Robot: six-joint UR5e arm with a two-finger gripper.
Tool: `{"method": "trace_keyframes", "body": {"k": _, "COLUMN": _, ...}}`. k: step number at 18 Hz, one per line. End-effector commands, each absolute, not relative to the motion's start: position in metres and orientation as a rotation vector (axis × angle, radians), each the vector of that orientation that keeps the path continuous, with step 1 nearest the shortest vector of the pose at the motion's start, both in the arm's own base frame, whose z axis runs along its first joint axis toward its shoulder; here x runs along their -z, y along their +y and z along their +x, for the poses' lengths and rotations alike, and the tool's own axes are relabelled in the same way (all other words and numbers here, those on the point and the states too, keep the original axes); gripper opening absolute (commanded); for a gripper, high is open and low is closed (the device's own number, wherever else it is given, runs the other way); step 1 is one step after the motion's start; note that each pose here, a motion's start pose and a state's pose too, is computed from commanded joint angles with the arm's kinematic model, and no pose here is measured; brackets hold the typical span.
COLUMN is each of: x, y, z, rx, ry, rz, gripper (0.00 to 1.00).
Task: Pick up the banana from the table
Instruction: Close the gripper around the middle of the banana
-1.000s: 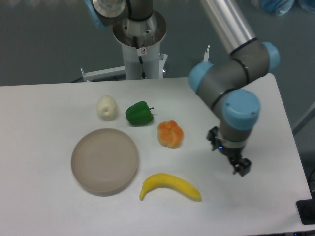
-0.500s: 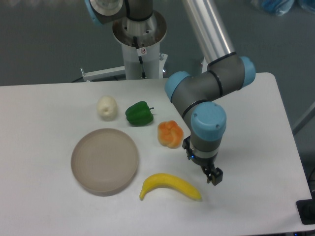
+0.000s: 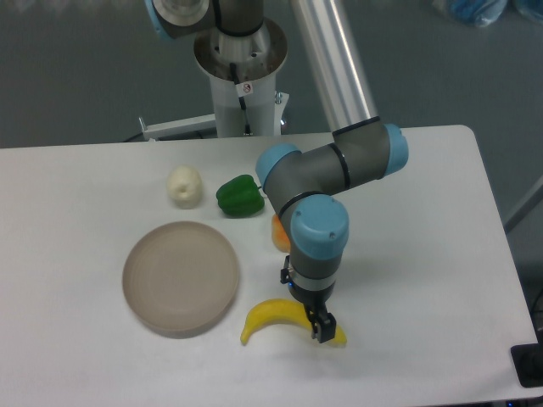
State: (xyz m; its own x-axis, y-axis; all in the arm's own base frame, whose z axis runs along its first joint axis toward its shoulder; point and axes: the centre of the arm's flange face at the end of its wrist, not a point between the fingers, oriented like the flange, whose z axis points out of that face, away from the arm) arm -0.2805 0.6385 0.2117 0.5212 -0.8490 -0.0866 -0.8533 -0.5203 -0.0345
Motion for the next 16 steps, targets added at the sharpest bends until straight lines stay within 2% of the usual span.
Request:
{"method": "trace_keyframes", "body": {"k": 7, "x": -0.193, "y": 0.642, "z": -0.271, "rx": -0.048, "ry": 1.523, "rz": -2.681, "gripper": 0.99}}
{"method": "trace_keyframes", "body": {"k": 9, "x": -0.192, "y": 0.642, "z": -0.271, "rx": -0.044, "ry": 1.524, "rz": -2.682, "gripper": 0.86}}
{"method": "trace_keyframes", "body": {"k": 11, "x": -0.189, "y": 0.641, "z": -0.271, "rx": -0.033, "ry": 1.517, "rz": -2.69, "gripper": 0.68}}
{"method": "trace_keyframes", "body": {"k": 16, "x": -0.196, "y": 0.643, "z": -0.274, "rx": -0.05, "ry": 1.497, "rz": -2.698, "gripper": 0.42}}
